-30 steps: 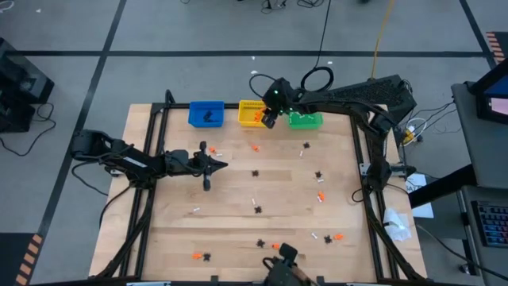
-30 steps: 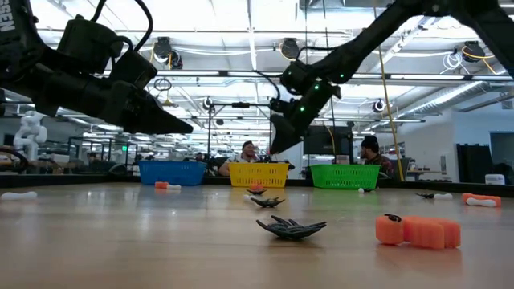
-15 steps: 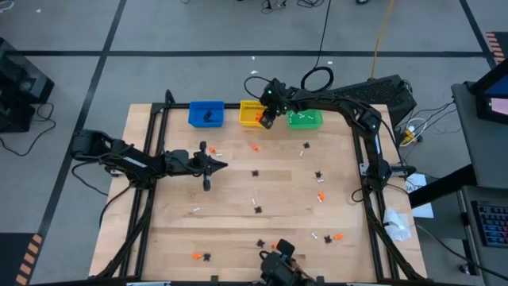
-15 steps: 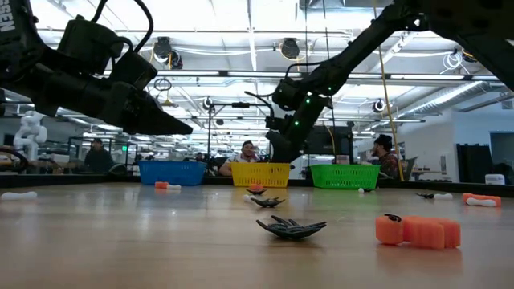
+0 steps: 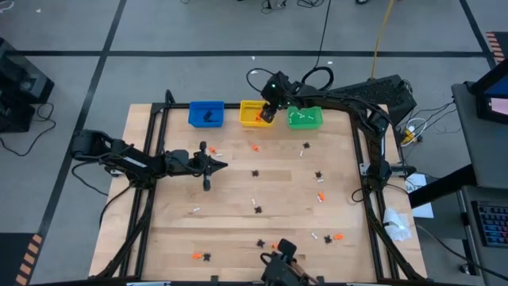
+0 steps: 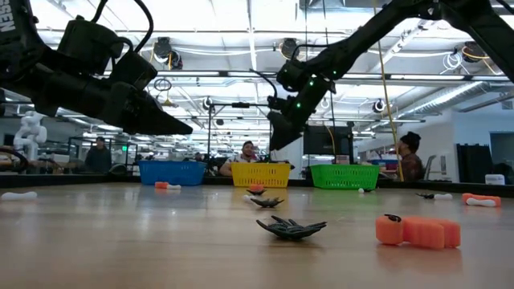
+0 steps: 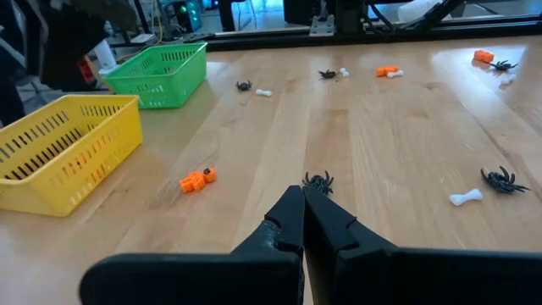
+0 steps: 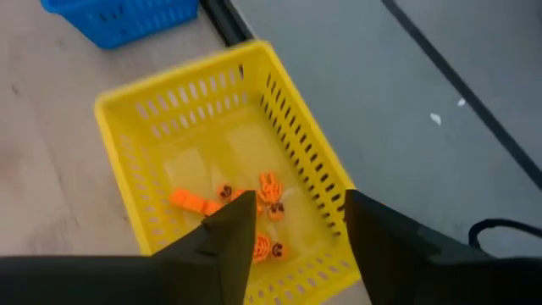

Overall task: Sort Halloween decoration
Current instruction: Put the white bone toy into the green bin

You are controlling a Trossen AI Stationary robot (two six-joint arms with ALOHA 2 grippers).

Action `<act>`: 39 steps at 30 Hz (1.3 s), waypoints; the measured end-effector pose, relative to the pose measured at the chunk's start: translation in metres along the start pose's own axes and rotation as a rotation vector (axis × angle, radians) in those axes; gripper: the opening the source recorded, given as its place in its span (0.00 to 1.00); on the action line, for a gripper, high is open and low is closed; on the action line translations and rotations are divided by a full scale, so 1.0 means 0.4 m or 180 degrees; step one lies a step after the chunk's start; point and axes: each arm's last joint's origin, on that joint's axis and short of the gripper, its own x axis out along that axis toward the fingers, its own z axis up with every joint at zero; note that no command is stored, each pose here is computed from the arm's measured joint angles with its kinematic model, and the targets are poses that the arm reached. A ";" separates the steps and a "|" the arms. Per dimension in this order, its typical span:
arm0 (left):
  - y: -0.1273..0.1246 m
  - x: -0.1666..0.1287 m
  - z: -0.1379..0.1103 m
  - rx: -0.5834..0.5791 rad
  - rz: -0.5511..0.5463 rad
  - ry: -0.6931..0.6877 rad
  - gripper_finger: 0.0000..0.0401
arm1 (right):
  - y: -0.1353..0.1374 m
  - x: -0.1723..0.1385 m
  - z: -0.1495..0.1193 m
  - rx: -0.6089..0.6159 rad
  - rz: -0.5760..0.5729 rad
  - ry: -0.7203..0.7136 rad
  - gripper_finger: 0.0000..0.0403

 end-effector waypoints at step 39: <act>-0.001 0.000 -0.011 0.0005 -0.0011 0.0150 0.00 | 0.545 -0.196 -0.339 -0.0229 0.0457 -0.0051 0.17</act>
